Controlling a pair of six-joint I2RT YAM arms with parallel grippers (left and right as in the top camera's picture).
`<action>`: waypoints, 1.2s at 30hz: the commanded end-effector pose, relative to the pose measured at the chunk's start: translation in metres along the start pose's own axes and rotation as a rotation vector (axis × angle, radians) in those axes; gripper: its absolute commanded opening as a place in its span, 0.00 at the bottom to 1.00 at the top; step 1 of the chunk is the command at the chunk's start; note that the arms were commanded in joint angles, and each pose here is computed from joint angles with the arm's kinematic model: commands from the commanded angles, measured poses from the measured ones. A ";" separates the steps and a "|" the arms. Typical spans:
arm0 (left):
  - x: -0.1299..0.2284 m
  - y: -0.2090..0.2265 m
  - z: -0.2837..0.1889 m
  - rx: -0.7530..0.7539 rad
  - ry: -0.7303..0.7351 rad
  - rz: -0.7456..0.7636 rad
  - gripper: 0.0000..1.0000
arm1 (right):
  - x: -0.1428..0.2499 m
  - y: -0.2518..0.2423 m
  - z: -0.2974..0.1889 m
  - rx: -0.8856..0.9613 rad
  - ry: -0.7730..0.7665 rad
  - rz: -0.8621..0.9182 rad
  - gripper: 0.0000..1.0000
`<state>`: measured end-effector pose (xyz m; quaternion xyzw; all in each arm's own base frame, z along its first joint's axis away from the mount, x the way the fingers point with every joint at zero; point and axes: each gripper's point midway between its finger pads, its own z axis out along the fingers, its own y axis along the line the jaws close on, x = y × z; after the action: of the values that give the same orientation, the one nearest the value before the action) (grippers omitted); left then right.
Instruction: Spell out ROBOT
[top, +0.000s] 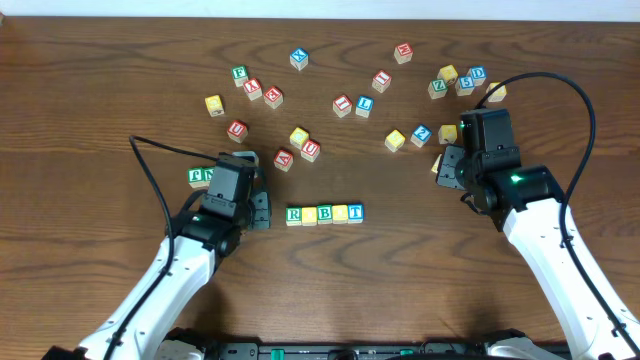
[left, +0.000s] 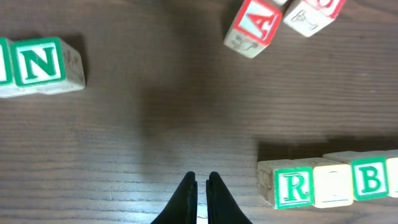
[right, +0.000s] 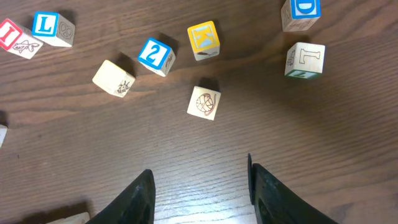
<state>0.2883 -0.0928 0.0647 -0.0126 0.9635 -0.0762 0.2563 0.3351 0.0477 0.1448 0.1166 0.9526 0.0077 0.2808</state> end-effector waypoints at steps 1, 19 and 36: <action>0.015 0.010 0.014 -0.049 0.061 -0.036 0.07 | -0.011 0.001 -0.009 -0.011 -0.035 0.002 0.44; 0.026 0.004 0.037 -0.017 0.127 -0.028 0.07 | -0.011 -0.001 -0.009 -0.003 -0.039 0.001 0.42; 0.040 -0.019 0.042 0.016 0.160 0.053 0.08 | -0.012 0.000 -0.009 -0.005 -0.041 0.002 0.42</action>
<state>0.2807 -0.1144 0.0190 0.0119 0.9783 -0.0756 0.1928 0.3354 0.0477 0.1450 0.1167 0.9524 0.0077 0.2815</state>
